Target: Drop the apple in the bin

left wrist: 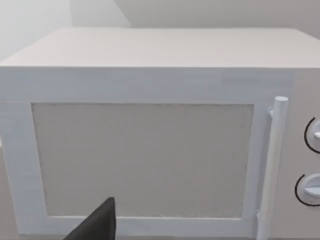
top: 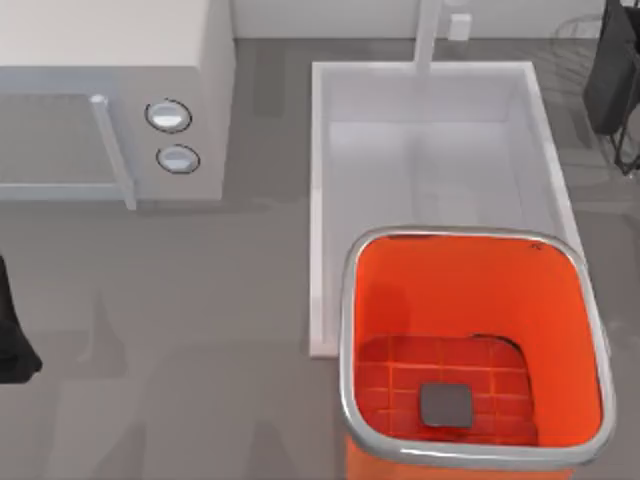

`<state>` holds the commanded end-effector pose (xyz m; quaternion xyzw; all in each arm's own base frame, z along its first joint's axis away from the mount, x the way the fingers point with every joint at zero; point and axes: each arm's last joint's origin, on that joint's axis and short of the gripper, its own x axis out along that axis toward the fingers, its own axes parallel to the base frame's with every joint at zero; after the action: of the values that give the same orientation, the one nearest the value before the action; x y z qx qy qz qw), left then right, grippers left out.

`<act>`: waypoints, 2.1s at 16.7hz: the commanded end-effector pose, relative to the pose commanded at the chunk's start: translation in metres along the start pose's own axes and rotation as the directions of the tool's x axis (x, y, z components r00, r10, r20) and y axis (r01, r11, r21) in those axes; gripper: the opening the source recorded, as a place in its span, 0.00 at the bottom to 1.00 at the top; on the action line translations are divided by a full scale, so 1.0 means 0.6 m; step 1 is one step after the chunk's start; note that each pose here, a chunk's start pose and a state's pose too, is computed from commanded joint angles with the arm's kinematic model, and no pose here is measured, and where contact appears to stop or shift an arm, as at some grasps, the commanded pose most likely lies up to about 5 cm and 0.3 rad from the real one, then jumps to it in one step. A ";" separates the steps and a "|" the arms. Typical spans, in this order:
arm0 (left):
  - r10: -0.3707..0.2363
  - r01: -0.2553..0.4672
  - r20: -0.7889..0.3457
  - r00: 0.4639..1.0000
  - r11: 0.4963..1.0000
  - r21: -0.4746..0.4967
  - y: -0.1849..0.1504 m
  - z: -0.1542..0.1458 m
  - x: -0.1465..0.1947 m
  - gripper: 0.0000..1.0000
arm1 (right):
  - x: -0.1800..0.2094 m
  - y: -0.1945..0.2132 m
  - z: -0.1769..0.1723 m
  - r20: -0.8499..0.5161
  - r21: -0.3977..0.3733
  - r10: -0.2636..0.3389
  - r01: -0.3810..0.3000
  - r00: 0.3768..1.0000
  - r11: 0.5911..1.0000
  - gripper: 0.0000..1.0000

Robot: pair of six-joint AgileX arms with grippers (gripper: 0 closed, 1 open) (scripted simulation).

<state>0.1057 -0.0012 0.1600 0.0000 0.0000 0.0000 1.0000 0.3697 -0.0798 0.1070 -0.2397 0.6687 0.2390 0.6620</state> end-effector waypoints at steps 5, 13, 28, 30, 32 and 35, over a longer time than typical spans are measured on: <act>0.000 0.000 0.000 1.000 1.000 0.000 0.000 0.000 0.000 1.00 | 0.000 0.000 0.000 0.000 0.000 0.000 0.000 1.000 1.000 0.00; 0.000 0.000 0.000 1.000 1.000 0.000 0.000 0.000 0.000 1.00 | -0.019 0.001 0.002 0.011 0.004 -0.003 0.003 1.000 1.000 0.00; 0.000 0.000 0.000 1.000 1.000 0.000 0.000 0.000 0.000 1.00 | -0.263 0.004 -0.002 0.010 0.004 -0.002 0.002 1.000 1.000 0.00; 0.000 0.000 0.000 1.000 1.000 0.000 0.000 0.000 0.000 1.00 | -0.260 0.005 0.001 0.007 0.001 0.001 -0.001 1.000 1.000 0.00; 0.000 0.000 0.000 1.000 1.000 0.000 0.000 0.000 0.000 1.00 | -0.260 0.018 0.017 0.001 -0.028 0.006 -0.006 1.000 1.000 0.00; 0.000 0.000 0.000 1.000 1.000 0.000 0.000 0.000 0.000 1.00 | -0.261 0.075 0.072 -0.021 -0.139 0.019 -0.022 1.000 0.990 0.00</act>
<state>0.1057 -0.0012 0.1600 0.0000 0.0000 0.0000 1.0000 0.3758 -0.0166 0.2632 -0.2809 0.6592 0.2895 0.6346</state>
